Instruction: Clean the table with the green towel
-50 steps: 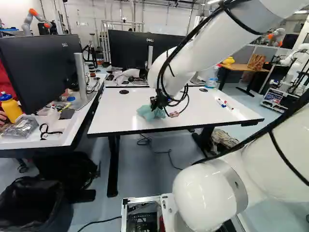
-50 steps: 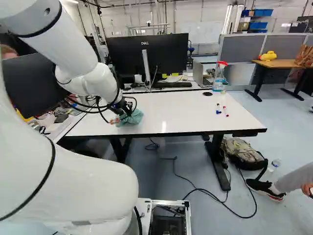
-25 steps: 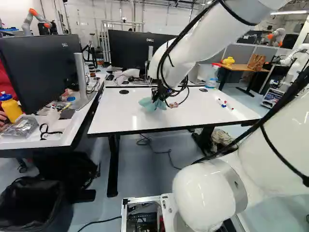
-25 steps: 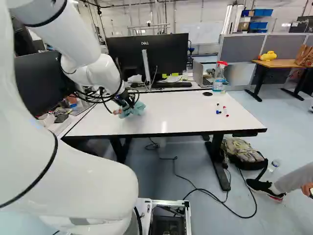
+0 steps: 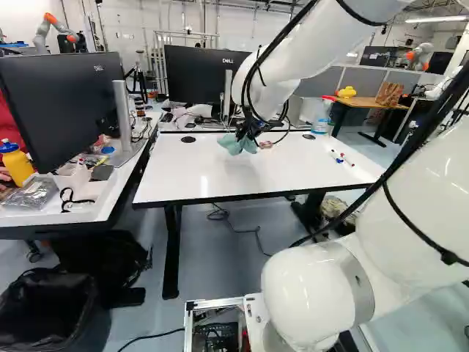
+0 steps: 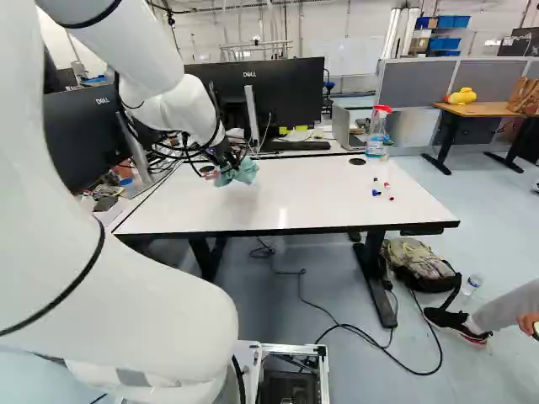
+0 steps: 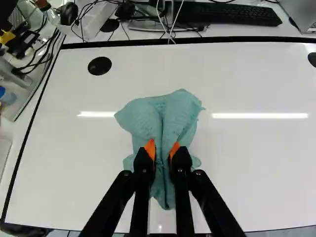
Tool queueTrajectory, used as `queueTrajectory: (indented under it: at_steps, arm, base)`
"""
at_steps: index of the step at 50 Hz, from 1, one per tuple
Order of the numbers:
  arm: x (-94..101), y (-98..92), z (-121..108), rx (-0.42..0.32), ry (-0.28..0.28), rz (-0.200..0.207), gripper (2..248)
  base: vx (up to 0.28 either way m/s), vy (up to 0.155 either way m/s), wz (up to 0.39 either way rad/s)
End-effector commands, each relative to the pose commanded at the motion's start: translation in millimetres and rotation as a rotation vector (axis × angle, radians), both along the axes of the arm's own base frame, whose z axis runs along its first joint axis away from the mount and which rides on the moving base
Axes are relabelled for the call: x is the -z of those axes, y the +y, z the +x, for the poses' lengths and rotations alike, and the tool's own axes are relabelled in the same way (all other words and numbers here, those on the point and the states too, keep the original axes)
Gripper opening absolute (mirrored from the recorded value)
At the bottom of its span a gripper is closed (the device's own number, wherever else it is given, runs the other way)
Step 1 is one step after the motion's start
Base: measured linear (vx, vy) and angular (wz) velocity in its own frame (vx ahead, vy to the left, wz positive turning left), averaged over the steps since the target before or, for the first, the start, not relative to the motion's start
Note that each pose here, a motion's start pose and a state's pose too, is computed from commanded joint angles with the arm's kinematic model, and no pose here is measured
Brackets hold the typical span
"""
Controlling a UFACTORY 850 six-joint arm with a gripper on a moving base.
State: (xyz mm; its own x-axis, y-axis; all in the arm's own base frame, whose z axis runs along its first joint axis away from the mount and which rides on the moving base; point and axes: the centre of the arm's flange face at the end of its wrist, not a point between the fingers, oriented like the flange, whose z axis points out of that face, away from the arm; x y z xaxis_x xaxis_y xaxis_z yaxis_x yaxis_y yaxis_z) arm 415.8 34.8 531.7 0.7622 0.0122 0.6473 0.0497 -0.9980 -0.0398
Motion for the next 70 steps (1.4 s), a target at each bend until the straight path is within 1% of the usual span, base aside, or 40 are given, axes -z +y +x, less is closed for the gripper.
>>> queueTrajectory:
  at_steps: [35, 70]
  arm:
    - [-2.3, -35.8, 63, 0.085, 0.008, 0.0, 51]
    - [-2.0, -73.8, 126, 0.155, -0.001, 0.0, 51]
  base:
    - [0.0, 0.0, 0.0]
    - [0.0, 0.0, 0.0]
